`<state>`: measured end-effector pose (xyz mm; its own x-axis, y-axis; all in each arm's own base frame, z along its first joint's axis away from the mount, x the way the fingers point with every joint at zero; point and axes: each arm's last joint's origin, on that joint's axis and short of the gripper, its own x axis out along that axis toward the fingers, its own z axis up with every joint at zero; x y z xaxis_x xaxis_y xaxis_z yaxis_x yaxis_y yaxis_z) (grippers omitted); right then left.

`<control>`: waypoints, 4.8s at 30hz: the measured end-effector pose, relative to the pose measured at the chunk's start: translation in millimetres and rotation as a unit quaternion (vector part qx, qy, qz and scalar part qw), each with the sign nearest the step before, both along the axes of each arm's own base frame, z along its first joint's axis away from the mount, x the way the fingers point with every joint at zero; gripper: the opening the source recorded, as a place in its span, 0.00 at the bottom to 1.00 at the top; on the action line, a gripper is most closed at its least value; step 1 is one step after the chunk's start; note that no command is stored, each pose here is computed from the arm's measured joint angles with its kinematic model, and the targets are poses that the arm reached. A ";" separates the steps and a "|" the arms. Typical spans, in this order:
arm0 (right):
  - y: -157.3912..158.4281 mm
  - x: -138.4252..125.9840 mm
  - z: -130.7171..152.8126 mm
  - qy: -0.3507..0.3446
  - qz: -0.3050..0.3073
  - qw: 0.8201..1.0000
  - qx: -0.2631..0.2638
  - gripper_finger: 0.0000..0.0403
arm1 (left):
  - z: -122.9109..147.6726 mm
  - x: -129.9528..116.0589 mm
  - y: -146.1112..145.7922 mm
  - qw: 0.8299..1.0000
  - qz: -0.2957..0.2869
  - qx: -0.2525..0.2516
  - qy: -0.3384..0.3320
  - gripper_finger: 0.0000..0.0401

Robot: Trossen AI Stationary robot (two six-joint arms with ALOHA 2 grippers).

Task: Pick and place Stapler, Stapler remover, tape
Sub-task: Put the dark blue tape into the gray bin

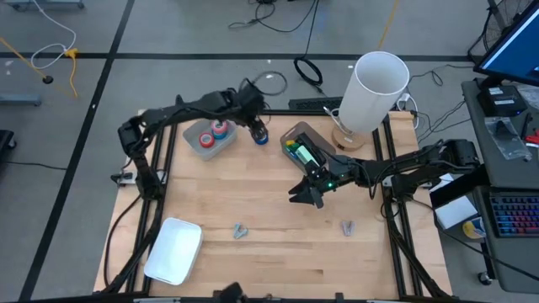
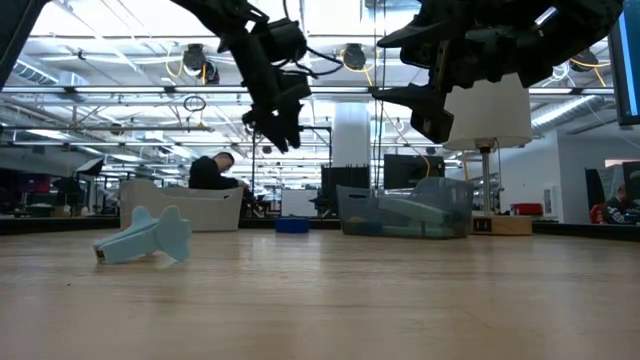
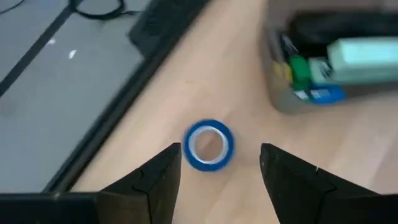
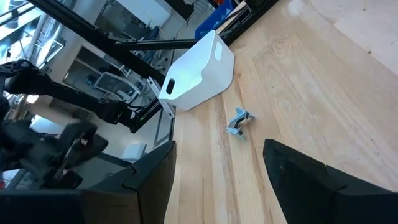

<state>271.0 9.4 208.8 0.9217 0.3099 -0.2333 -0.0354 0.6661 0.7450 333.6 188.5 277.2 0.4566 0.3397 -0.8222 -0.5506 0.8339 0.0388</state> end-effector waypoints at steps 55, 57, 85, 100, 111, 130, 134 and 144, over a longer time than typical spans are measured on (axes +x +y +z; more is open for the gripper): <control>-0.1 0.1 0.0 -0.002 0.001 1.000 -0.006 0.59 | -132.2 36.6 18.1 0.988 0.003 -0.091 0.124 0.09; 0.0 0.1 0.0 -0.001 0.001 1.000 -0.005 0.59 | -129.0 34.0 18.7 0.987 0.023 -0.102 0.119 0.09; -0.1 0.1 0.0 -0.003 0.002 1.000 -0.010 0.59 | 143.8 -144.0 -70.2 0.963 0.206 0.117 -0.129 0.09; -0.2 0.1 0.0 -0.007 0.004 1.000 -0.021 0.59 | 110.4 -176.7 -94.0 0.951 0.298 -0.027 0.081 0.10; -0.9 0.3 -0.1 -0.008 -0.007 0.999 -0.030 0.59 | 34.4 -135.8 -74.5 0.965 0.224 -0.091 0.099 0.10; -0.9 0.3 -0.1 -0.003 -0.011 1.000 -0.013 0.59 | -78.4 -142.5 -3.6 0.942 0.240 -0.171 0.163 0.12; -0.9 0.3 -0.1 -0.003 -0.011 1.000 -0.013 0.59 | -85.6 -143.8 0.6 0.936 0.246 -0.181 0.177 0.17; -0.9 0.3 -0.1 -0.003 -0.011 1.000 -0.013 0.59 | -87.0 -144.7 1.8 0.937 0.239 -0.169 0.191 0.31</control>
<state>271.3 8.5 208.7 0.9297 0.2828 -0.2359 -0.0243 0.6863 0.7269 188.8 190.3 190.2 -0.0307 0.1204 -0.9923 -0.8647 0.4948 0.0868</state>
